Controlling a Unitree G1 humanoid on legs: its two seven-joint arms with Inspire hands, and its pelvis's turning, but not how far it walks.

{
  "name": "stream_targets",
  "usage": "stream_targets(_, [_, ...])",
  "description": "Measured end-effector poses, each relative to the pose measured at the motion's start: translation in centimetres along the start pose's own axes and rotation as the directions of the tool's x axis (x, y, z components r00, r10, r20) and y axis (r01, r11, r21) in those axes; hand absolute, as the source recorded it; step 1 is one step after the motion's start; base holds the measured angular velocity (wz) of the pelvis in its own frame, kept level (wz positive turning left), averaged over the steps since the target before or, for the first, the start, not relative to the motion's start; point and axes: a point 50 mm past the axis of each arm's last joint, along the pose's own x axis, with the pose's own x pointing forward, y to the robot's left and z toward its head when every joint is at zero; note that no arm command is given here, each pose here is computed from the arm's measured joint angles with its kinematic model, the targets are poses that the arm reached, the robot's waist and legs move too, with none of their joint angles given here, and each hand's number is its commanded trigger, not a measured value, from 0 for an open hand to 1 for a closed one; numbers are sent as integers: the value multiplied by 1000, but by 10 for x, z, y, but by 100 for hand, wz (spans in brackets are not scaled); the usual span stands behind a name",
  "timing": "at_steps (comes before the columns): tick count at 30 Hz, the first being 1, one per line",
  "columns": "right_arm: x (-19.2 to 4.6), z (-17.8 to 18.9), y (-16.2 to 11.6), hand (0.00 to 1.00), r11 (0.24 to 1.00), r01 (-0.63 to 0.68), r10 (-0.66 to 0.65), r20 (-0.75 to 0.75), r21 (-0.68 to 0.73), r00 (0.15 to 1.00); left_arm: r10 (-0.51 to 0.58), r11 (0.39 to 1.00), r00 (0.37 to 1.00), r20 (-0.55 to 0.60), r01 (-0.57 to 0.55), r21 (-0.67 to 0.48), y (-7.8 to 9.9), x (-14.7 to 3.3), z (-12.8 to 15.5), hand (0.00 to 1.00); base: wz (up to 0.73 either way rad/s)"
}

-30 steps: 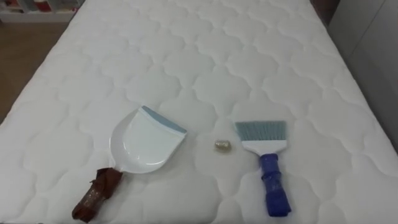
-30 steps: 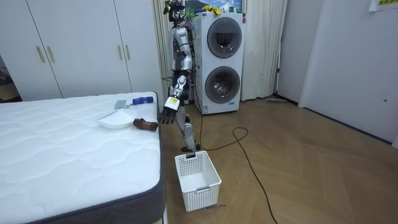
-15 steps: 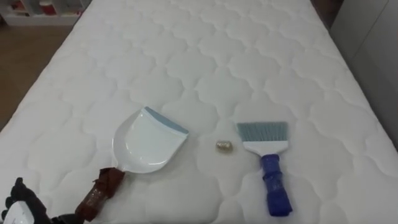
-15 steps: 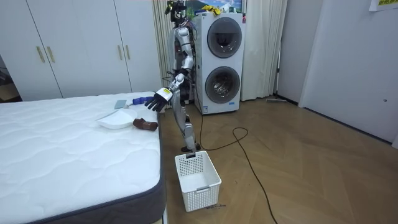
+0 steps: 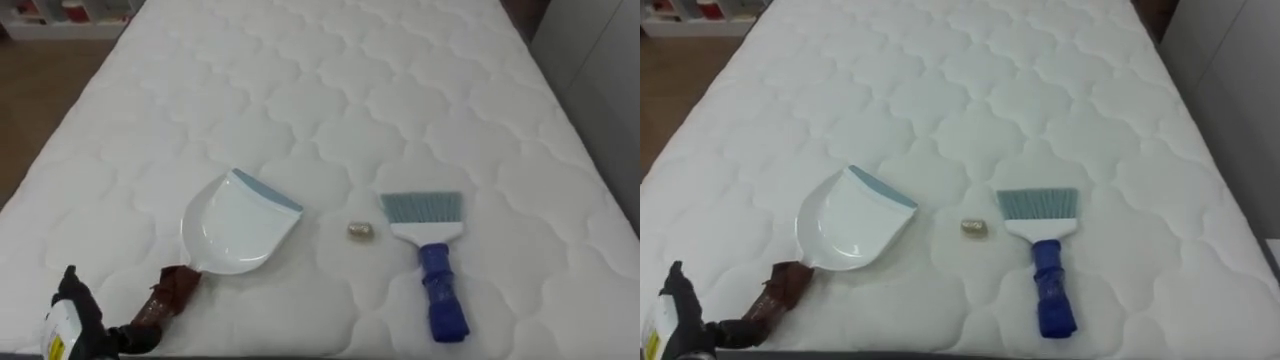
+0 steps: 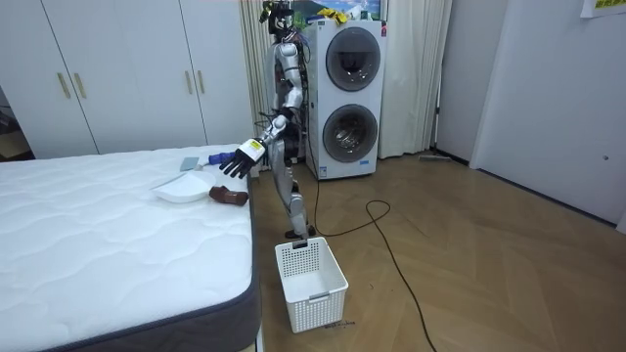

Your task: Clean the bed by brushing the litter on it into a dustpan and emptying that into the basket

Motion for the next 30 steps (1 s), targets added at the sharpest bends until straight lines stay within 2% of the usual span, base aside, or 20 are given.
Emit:
stream_targets(2, [1,2,0,0,1000,-4,4,-5,-4,1000,-15,1000,999,36,15,-13,-1,11,16,0,0])
stream_targets(8, [2,10,-2,0,1000,-3,4,11,-19,1000,-59,997,993,98,63,-37,-7,26,46,0,1])
stream_targets(13, [2,12,-2,0,1000,-4,4,6,-24,1000,-114,993,988,104,118,-28,-14,31,57,0,1])
stream_targets(18, [3,17,-4,0,1000,16,-16,13,17,1000,-165,986,984,71,166,-6,-15,37,54,0,2])
stream_targets(24, [2,45,-20,0,997,66,-69,110,26,992,-191,980,980,45,189,56,-11,50,59,0,-31])
stream_targets(30, [3,39,-22,0,996,90,-90,80,9,993,-192,981,979,74,191,24,-10,62,86,0,12])
